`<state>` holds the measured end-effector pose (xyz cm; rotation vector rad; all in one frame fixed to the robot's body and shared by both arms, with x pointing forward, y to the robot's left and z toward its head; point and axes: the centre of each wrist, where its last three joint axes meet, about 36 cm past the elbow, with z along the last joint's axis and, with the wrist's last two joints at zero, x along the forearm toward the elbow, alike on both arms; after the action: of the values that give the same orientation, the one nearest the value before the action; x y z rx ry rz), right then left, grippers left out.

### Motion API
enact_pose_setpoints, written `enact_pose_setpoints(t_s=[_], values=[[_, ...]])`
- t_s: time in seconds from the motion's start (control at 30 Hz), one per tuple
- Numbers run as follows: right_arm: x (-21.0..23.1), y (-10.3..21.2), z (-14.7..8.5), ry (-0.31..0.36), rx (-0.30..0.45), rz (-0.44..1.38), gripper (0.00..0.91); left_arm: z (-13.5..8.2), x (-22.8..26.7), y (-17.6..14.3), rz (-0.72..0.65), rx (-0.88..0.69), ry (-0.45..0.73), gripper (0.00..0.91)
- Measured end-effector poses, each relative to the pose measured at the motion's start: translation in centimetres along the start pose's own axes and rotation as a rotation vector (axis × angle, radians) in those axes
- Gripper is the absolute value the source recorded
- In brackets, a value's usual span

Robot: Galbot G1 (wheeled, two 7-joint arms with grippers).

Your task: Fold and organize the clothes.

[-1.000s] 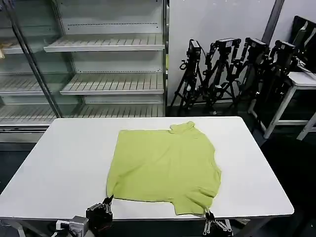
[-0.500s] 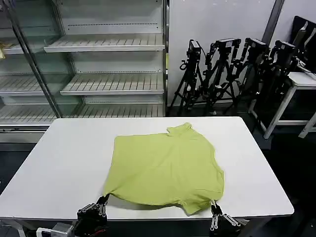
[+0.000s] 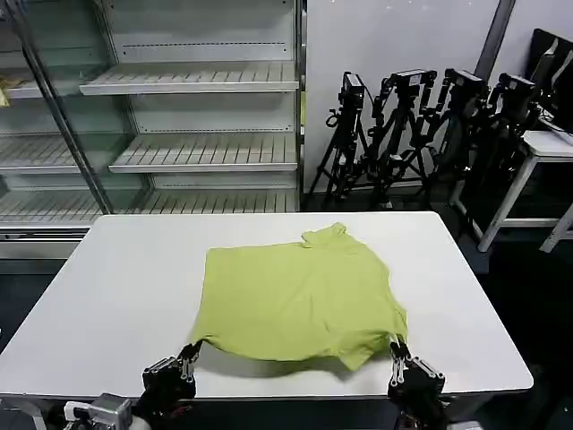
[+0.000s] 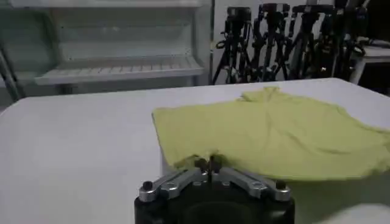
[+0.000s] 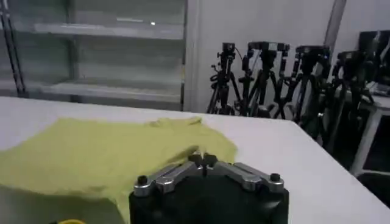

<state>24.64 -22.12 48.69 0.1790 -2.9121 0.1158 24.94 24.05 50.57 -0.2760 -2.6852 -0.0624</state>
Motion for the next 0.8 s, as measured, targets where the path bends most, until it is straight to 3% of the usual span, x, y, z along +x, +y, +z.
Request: enact_pose_setpoints(t_s=[0.8], values=[[-10.1, -2.0, 0.5, 0.025, 0.036, -0.034, 0.0, 0.6, -7.7, 1.8, 0.012, -0.044, 0.011, 0.02]])
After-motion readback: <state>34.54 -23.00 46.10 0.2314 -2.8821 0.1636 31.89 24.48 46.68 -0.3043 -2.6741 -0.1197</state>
